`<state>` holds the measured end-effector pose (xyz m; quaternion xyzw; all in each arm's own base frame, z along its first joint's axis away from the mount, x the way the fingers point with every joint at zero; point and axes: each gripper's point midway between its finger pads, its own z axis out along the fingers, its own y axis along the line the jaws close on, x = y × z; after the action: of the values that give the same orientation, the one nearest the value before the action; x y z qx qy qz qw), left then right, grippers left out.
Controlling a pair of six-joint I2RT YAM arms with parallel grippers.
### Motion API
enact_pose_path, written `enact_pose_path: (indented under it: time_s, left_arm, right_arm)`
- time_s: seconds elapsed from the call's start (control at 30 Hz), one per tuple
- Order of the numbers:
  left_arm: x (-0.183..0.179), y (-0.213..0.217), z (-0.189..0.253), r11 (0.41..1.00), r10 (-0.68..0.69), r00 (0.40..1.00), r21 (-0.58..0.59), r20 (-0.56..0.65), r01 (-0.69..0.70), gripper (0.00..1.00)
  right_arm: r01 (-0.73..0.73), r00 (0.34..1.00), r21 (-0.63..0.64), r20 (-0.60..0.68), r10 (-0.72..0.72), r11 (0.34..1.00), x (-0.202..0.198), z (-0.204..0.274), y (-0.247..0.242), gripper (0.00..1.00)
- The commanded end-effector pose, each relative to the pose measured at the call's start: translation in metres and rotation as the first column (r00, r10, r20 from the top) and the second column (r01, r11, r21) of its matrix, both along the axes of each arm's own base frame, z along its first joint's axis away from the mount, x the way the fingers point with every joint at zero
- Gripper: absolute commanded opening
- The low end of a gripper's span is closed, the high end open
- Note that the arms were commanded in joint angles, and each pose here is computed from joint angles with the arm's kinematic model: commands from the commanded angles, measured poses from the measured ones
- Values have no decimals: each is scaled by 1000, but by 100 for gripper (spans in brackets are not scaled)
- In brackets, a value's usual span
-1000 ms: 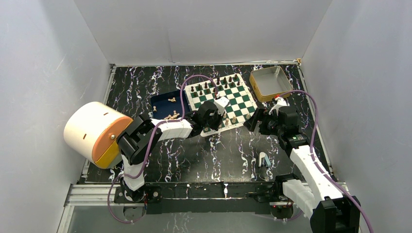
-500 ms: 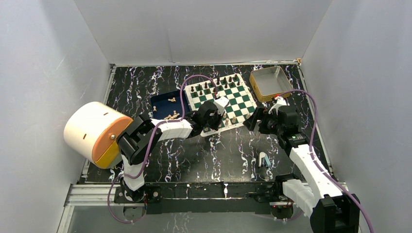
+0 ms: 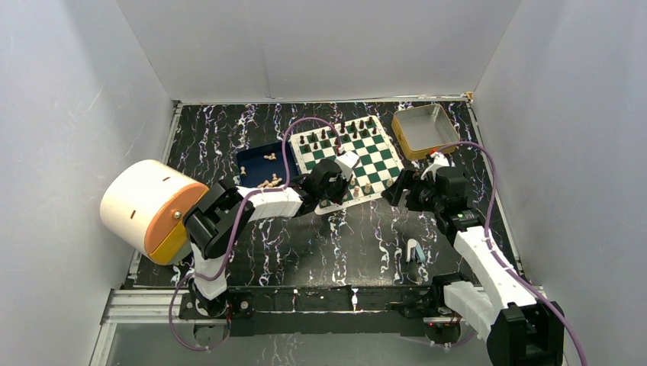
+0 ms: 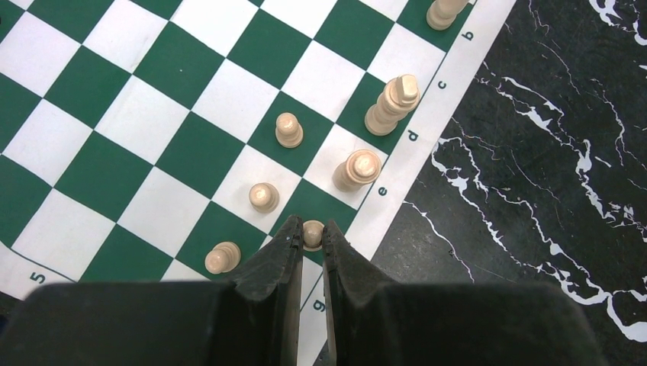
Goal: Set up the chess pieces on the board
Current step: Place the chess piece on the chessboard.
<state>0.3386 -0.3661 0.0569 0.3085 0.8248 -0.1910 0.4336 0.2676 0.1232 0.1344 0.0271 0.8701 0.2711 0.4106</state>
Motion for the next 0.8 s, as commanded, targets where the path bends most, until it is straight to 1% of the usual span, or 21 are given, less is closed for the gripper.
enact_pose_path:
  time_s: [0.0, 0.33, 0.47, 0.57, 0.77]
  left_arm:
    - [4, -1, 15, 999, 28, 999, -37, 29, -27, 2]
    - [1, -3, 13, 998, 31, 999, -60, 6, -31, 2]
    - [0, -5, 12, 997, 29, 1000, -72, -4, -30, 3]
    - [0, -5, 11, 997, 33, 999, -73, -8, -34, 7]
    - [2, -3, 12, 997, 43, 999, -62, -5, -43, 19]
  right_arm:
    - [2, 999, 20, 41, -3, 1000, 7, 8, 1, 99]
    - [-1, 999, 22, 35, 0, 1000, 7, 7, 2, 99]
    - [-3, 999, 23, 37, 3, 1000, 6, 8, 2, 99]
    - [-1, 999, 24, 39, 0, 1000, 7, 8, 2, 99]
    - [-2, 999, 26, 39, 1, 1000, 6, 9, 2, 99]
